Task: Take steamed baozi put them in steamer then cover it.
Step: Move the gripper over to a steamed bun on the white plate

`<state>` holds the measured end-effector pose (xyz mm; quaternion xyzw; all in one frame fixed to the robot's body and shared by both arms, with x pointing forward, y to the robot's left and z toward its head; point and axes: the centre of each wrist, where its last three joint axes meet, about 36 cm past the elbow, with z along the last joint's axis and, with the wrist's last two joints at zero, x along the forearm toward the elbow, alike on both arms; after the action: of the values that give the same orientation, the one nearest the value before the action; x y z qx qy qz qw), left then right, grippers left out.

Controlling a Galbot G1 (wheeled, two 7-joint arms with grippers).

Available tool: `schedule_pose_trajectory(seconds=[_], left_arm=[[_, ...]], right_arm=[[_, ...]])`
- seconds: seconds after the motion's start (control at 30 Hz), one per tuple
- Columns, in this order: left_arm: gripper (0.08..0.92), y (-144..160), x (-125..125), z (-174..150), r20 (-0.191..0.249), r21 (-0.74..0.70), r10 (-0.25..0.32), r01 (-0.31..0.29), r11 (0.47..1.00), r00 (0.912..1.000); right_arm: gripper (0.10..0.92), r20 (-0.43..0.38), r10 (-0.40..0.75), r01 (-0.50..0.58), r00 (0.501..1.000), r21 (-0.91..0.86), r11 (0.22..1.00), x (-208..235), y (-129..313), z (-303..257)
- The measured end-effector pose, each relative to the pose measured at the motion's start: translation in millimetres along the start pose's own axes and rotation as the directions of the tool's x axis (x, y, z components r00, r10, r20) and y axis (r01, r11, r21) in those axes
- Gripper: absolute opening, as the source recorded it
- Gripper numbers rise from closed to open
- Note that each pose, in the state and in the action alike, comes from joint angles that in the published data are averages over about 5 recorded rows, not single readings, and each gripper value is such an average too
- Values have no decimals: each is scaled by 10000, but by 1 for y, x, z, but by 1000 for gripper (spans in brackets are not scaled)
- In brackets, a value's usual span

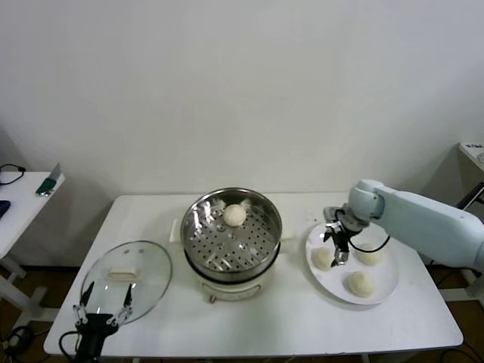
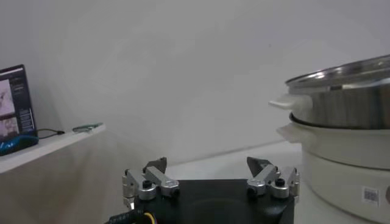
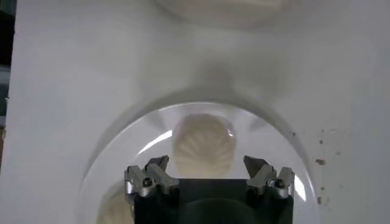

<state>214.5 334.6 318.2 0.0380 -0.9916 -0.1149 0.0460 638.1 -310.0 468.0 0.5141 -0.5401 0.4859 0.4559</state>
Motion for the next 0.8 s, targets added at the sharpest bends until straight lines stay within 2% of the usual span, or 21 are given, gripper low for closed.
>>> schedule_pose_trajectory(seconds=[0.27,0.47,0.8], left_arm=[[823,-1,1,5,-73,-33,31,-31,10000,10000],[823,0,3,9,-124,-62,25,-26,10000,9999],[823,-1,7,11,-171,-89,27,-28,10000,9998]], right_arm=[[820,79,-22,25,10000,-289,9996,-15,0,4],[752,159,34,-27,9999,-461,9989,-19,-4,6],[722,240,9,5,9997,-590,9983,-22,-5,10]])
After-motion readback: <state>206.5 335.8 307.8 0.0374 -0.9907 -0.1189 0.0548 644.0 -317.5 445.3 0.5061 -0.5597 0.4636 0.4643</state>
